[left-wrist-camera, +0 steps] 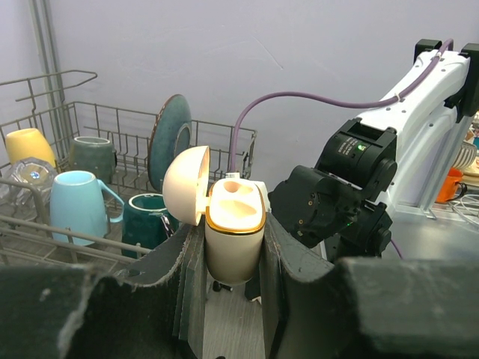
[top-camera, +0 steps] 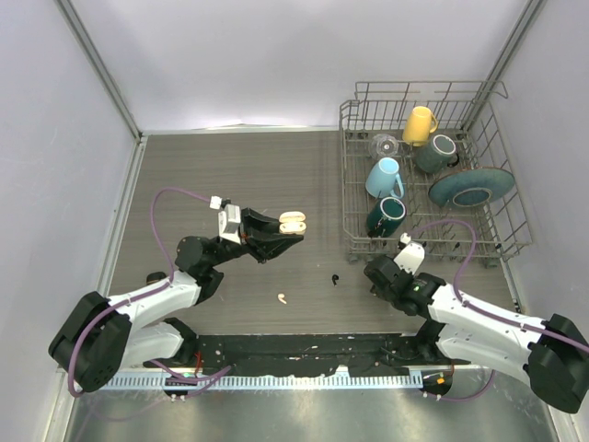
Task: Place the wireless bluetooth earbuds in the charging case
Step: Pick up the earbud from the center of the board.
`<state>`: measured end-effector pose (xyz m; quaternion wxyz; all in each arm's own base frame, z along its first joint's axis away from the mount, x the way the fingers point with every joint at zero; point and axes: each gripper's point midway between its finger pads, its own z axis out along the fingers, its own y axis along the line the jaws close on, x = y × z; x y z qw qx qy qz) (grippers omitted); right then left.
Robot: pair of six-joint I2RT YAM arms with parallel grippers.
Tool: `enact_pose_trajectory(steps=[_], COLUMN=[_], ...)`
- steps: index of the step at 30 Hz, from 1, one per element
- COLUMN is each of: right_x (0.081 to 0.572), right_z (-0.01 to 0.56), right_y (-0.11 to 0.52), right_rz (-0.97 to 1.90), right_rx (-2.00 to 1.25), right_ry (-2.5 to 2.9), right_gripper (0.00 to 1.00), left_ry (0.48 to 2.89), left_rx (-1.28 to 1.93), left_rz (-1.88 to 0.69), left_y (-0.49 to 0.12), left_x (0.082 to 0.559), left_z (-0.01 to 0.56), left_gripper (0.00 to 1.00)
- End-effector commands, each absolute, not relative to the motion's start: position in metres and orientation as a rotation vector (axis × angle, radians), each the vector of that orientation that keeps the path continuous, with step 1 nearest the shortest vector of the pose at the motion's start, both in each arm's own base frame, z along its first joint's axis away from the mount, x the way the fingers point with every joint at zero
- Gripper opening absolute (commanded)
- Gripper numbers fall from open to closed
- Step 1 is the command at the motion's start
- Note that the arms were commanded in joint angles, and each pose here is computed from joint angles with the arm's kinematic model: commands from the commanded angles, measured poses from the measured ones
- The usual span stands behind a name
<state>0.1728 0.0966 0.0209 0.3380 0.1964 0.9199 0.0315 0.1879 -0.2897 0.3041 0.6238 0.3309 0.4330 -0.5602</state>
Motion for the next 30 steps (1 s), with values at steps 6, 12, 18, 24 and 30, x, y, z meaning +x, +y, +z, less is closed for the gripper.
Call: enact_pose_trajectory(steps=[6,12,18,24,30], right_x=[0.1819,0.1801,0.1770,0.1762,0.1756], right_z=[0.0277,0.0273,0.0264,0.0255,0.0232], right_y=[0.1085,0.1061,0.1056,0.1065,0.1067], right_rz=[0.126,0.108,0.107,0.104,0.086], right_rx=[0.483,0.487,0.495,0.488,0.478], right_ry=[2.381,2.388,2.397,2.404,2.416], right_gripper=[0.38,0.33,0.29,0.34,0.34], left_ry=[0.716,0.719,0.720,0.718,0.724], left_rx=[0.739,0.738,0.737,0.736,0.736], left_rz=[-1.213,-1.215,-1.213,-1.211,-1.212], left_y=[-0.2718,-0.2720,-0.2712,-0.2705,-0.2710], left_x=[0.1705,0.1708,0.1700,0.1695,0.1703], left_z=[0.3522,0.3518,0.3510,0.3510,0.3493], left_gripper=[0.00,0.00,0.00,0.00,0.00])
